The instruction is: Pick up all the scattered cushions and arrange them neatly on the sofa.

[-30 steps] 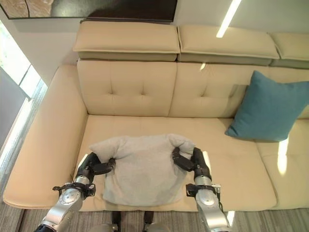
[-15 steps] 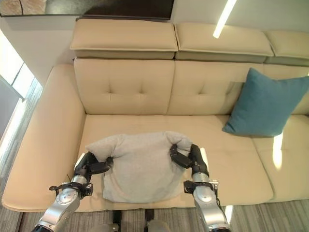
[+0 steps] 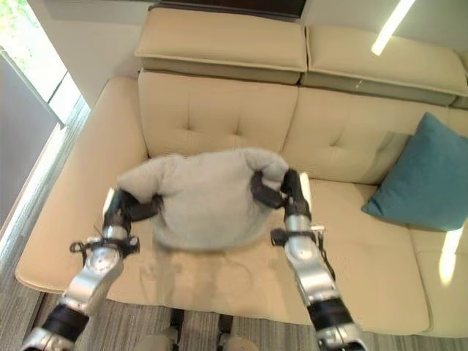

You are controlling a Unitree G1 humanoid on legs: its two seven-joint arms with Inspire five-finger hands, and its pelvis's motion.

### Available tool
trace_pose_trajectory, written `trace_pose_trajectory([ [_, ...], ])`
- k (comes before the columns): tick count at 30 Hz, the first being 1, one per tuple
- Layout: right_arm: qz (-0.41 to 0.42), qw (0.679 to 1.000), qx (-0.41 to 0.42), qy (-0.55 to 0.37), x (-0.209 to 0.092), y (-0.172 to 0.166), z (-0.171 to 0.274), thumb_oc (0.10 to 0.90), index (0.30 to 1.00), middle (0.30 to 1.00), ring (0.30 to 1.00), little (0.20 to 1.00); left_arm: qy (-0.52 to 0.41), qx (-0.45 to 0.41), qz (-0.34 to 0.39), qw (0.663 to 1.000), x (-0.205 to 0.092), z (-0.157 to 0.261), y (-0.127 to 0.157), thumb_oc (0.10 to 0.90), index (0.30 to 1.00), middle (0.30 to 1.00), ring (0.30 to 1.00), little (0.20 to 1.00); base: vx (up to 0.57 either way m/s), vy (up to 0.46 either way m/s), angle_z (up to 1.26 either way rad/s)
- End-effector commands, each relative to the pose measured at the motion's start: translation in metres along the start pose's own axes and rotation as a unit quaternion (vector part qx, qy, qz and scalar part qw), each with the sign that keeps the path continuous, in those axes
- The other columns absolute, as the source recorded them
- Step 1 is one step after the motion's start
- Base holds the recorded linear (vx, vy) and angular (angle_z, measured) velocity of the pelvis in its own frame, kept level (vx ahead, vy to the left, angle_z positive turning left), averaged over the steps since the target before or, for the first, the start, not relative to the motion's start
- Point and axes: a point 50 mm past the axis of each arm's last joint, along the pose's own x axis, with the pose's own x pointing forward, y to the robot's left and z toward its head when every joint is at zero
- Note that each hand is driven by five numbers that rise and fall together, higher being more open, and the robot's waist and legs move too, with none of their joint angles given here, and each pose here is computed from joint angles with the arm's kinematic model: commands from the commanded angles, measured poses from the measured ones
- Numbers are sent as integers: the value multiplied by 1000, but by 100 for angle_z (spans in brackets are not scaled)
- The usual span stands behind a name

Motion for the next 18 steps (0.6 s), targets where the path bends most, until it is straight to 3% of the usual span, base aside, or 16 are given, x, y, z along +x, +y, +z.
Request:
trace_pose_trajectory([
  [1,-7,981,48,-187,30,7,86,400,300,300,300,300,-241,-46,-53,968,32,109,-40,400,300,300,300,300,-47,2,14],
  [6,-41,971,39,-230,52,5,120,400,300,300,300,300,-276,-34,-37,960,53,143,-42,400,300,300,300,300,-29,13,9],
  [13,-101,961,-2,-257,81,-5,152,400,300,300,300,300,-283,45,-8,958,85,172,-33,400,300,300,300,300,-46,12,0],
  [18,-125,958,-14,-256,87,-12,157,400,300,300,300,300,-278,29,13,960,90,176,-24,400,300,300,300,300,-18,18,-7],
])
